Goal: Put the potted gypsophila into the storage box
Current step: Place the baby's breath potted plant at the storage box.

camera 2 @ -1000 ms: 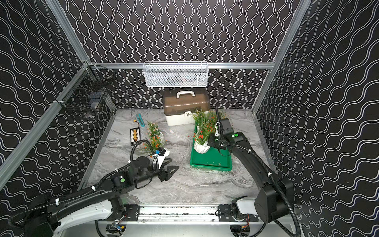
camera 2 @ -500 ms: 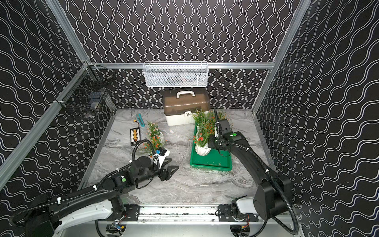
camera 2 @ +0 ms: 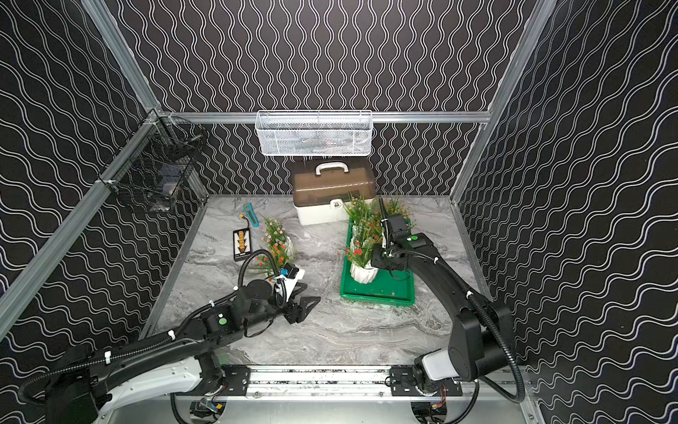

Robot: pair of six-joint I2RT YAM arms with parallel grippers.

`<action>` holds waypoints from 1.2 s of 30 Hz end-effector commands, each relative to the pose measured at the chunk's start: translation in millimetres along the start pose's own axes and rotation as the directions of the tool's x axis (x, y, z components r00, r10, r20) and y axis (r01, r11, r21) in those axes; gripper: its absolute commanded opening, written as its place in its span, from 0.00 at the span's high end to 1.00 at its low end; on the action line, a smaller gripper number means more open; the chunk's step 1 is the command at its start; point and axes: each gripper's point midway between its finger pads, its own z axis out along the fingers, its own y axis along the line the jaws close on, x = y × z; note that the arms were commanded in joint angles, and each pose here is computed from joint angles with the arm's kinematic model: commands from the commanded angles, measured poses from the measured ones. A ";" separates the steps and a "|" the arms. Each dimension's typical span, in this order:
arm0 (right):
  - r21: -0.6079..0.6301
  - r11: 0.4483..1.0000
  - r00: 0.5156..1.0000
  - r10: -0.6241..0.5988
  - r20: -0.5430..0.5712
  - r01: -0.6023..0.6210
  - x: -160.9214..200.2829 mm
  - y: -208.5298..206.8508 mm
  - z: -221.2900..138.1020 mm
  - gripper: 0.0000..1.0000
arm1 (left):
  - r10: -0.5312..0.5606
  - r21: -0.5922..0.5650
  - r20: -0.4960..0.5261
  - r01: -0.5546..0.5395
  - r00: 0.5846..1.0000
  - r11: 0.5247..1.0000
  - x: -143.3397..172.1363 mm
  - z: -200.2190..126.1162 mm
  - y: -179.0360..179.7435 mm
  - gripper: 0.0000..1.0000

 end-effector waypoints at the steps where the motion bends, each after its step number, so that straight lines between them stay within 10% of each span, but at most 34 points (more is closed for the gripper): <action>1: -0.030 1.000 1.000 0.001 0.017 0.000 -6.7 7.7 1.8 1.00 | 0.019 0.002 0.022 -0.020 1.000 1.000 -7.7 0.6 -2.2 0.30; 36: 0.054 0.998 0.997 0.025 0.078 -0.030 -23.3 6.6 50.2 1.00 | 0.025 0.000 0.027 -0.025 0.999 1.000 -8.3 -1.7 -3.9 0.30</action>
